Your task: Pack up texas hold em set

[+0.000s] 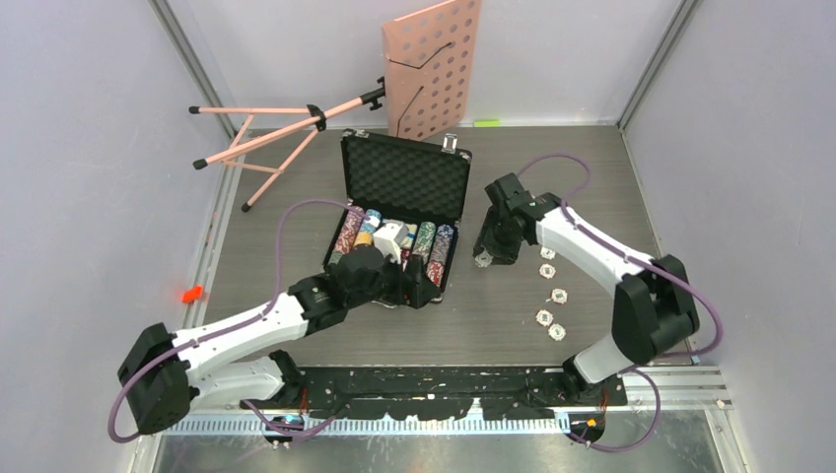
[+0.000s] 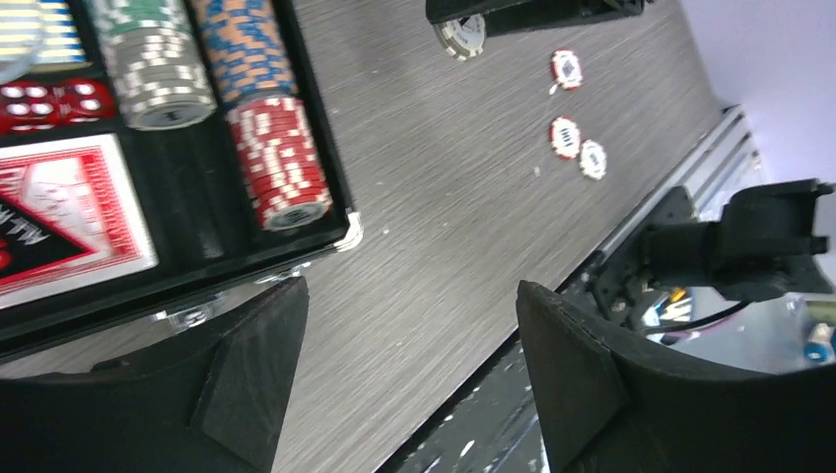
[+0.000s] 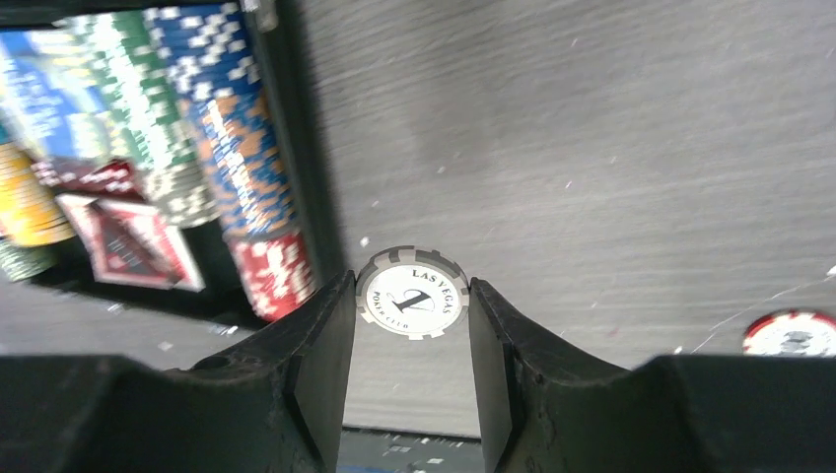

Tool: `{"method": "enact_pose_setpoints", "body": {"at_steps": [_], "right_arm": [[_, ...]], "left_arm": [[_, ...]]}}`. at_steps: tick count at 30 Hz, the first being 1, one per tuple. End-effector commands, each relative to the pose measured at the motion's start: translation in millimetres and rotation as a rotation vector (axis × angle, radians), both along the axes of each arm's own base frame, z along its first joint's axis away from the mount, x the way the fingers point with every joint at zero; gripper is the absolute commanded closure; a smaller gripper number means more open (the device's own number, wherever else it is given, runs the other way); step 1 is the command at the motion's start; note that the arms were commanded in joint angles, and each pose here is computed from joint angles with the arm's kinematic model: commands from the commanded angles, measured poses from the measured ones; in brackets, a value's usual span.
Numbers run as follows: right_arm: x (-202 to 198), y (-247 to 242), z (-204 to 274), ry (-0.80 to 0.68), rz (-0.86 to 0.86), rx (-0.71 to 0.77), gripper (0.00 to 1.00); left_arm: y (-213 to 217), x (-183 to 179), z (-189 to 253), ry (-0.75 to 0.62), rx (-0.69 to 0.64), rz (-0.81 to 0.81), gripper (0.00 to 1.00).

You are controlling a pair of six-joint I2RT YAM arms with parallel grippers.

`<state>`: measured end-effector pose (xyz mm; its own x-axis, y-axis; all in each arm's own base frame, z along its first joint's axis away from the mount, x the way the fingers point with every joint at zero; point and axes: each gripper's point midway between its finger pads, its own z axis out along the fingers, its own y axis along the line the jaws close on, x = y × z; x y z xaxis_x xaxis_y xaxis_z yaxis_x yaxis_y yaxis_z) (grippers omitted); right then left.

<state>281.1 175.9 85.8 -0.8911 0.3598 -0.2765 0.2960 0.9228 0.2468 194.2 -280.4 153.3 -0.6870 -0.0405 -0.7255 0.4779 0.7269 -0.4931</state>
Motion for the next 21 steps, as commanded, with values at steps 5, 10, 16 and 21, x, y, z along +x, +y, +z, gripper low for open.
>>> {"method": "enact_pose_setpoints", "body": {"at_steps": [5,10,16,21], "right_arm": [[-14.4,31.3,59.3,-0.092,-0.159,0.350,0.68],[-23.8,38.5,72.8,-0.111,-0.191,0.472,0.71],[-29.3,41.6,76.8,-0.102,-0.187,0.508,0.71],[-30.2,43.1,77.4,-0.106,-0.185,0.524,0.71]], "left_arm": [[-55.2,26.3,40.0,-0.037,-0.314,0.065,0.39],[-71.9,34.6,45.5,-0.032,-0.354,0.058,0.40],[-90.4,35.3,47.5,-0.014,-0.377,0.009,0.41],[-99.8,37.3,44.7,-0.014,-0.385,-0.008,0.42]]}}
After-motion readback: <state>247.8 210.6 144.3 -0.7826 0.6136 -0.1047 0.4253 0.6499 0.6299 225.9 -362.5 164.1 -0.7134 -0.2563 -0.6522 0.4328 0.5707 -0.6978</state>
